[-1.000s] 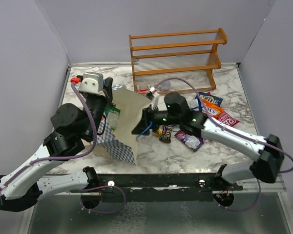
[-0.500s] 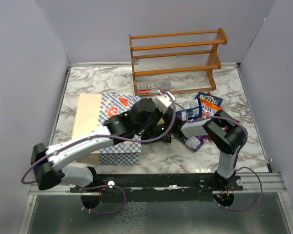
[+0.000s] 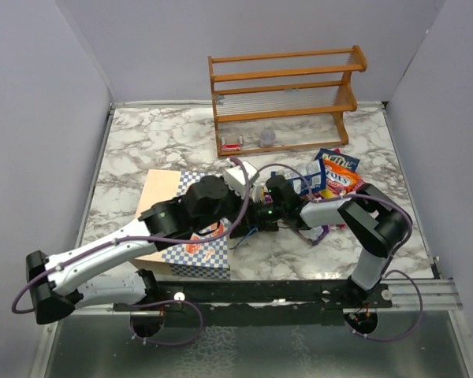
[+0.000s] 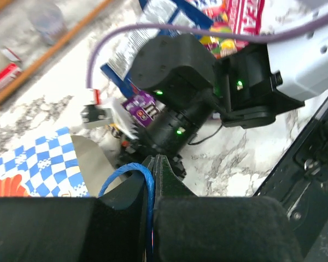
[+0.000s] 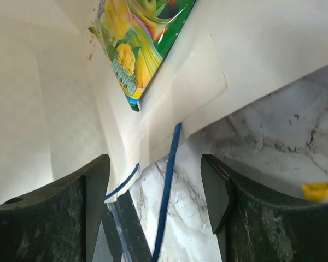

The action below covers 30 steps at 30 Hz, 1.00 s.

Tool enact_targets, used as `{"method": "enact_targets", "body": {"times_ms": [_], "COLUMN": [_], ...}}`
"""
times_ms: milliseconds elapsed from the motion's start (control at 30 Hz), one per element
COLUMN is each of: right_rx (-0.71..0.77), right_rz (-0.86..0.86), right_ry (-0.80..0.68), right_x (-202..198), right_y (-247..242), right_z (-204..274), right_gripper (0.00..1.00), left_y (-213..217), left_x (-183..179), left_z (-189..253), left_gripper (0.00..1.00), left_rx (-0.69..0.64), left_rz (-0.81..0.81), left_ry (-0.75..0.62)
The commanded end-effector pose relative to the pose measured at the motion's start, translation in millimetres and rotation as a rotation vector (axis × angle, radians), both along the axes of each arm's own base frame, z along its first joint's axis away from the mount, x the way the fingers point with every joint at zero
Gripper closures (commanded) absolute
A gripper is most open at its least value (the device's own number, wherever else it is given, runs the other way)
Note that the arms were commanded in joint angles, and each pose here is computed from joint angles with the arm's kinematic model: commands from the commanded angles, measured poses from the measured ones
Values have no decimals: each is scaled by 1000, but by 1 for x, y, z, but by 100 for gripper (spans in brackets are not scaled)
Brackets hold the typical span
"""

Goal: Take the snacks out of the paper bag

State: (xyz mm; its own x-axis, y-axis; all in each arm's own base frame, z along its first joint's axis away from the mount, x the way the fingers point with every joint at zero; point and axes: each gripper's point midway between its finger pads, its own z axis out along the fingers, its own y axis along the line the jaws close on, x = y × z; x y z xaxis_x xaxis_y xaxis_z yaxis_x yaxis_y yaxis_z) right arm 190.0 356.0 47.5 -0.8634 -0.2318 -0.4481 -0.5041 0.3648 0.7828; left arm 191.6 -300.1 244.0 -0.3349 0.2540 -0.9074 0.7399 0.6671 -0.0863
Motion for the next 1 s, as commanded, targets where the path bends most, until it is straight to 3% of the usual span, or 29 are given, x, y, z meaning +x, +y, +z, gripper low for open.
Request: {"method": "enact_targets", "body": {"times_ms": [0, 233, 367, 633, 767, 967], "right_rx": [5, -37, -186, -395, -285, 96], "right_rz": [-19, -116, -221, -428, -364, -228], "right_ry": [-21, -159, -272, -472, -457, -148], "right_x": [-6, -3, 19, 55, 39, -22], "right_y": [-9, -12, -36, -87, -76, -24], "right_z": [14, 36, 35, 64, 94, 132], "right_gripper": [32, 27, 21, 11, 13, 21], "left_y": [42, 93, 102, 95, 93, 88], "left_x": [2, -19, -29, -27, -26, -22], "left_z": [52, 73, 83, 83, 89, 111], "left_gripper": [100, 100, 100, 100, 100, 100], "left_rx": [-81, -204, -282, -251, -284, -338], "left_rz": [139, 203, 194, 172, 174, 169], "left_ry": [-63, -92, -82, -90, -102, -138]}}
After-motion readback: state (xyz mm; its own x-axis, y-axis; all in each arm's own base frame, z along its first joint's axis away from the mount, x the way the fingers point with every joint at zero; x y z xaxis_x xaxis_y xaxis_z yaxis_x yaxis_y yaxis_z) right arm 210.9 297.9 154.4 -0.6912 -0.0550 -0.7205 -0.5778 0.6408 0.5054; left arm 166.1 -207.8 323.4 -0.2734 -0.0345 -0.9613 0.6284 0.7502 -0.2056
